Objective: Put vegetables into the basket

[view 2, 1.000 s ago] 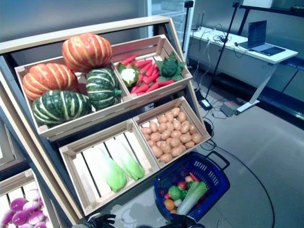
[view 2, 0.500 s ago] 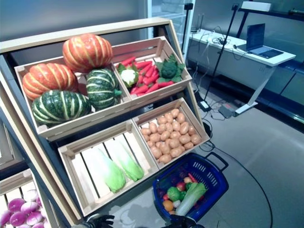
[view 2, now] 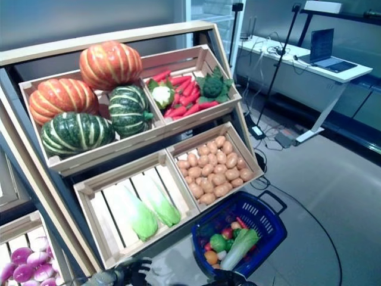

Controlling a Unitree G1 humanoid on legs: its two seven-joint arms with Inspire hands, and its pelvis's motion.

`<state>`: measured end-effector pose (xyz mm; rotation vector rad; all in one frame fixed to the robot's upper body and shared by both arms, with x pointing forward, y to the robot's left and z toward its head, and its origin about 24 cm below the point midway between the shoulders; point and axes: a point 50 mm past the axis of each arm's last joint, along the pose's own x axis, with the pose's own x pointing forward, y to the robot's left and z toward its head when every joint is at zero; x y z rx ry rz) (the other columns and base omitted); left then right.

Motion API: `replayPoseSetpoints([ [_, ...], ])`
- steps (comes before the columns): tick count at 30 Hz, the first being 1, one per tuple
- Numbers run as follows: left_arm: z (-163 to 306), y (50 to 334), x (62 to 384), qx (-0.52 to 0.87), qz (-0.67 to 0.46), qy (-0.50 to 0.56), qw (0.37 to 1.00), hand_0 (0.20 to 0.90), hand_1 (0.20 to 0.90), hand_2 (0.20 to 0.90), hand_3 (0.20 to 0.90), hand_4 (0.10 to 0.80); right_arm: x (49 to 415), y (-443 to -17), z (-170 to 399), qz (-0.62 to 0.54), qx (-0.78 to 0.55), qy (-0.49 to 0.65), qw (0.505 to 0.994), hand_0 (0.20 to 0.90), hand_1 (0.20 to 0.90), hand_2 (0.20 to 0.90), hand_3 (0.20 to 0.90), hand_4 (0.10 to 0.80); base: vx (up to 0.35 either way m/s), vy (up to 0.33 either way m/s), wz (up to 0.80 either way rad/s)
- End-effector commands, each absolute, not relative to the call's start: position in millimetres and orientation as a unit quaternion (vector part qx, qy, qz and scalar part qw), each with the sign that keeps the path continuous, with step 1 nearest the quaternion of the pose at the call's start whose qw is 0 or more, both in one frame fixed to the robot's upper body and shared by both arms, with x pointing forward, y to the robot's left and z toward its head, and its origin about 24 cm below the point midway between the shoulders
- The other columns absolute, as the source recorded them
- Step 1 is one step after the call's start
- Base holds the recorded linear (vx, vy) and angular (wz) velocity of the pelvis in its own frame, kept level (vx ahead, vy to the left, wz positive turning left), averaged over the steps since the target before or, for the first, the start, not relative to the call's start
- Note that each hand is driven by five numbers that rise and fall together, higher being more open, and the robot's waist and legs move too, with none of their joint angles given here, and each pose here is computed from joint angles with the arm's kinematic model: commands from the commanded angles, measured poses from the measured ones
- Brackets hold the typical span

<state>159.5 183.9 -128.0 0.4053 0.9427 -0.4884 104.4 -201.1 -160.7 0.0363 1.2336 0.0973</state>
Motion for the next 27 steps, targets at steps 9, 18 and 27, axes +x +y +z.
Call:
replayPoseSetpoints([
  [9,1,228,270,0.361,-0.262,0.237,0.863,0.900,0.900,0.900,0.900,0.800,111,-222,-155,0.027,-0.006,0.556,0.831,0.900,0.900,0.900,0.900,0.800,-0.028,-0.007,0.01],
  [18,50,270,284,0.564,-0.210,0.206,0.772,0.900,0.900,0.900,0.900,0.800,102,-238,-153,0.007,0.001,0.555,0.832,0.900,0.900,0.900,0.900,0.800,-0.001,-0.002,0.03],
  [27,90,268,315,0.754,-0.103,0.042,0.647,0.900,0.900,0.900,0.900,0.800,144,-257,-130,-0.010,0.007,0.476,0.879,0.900,0.900,0.900,0.900,0.800,-0.101,-0.005,0.11],
])
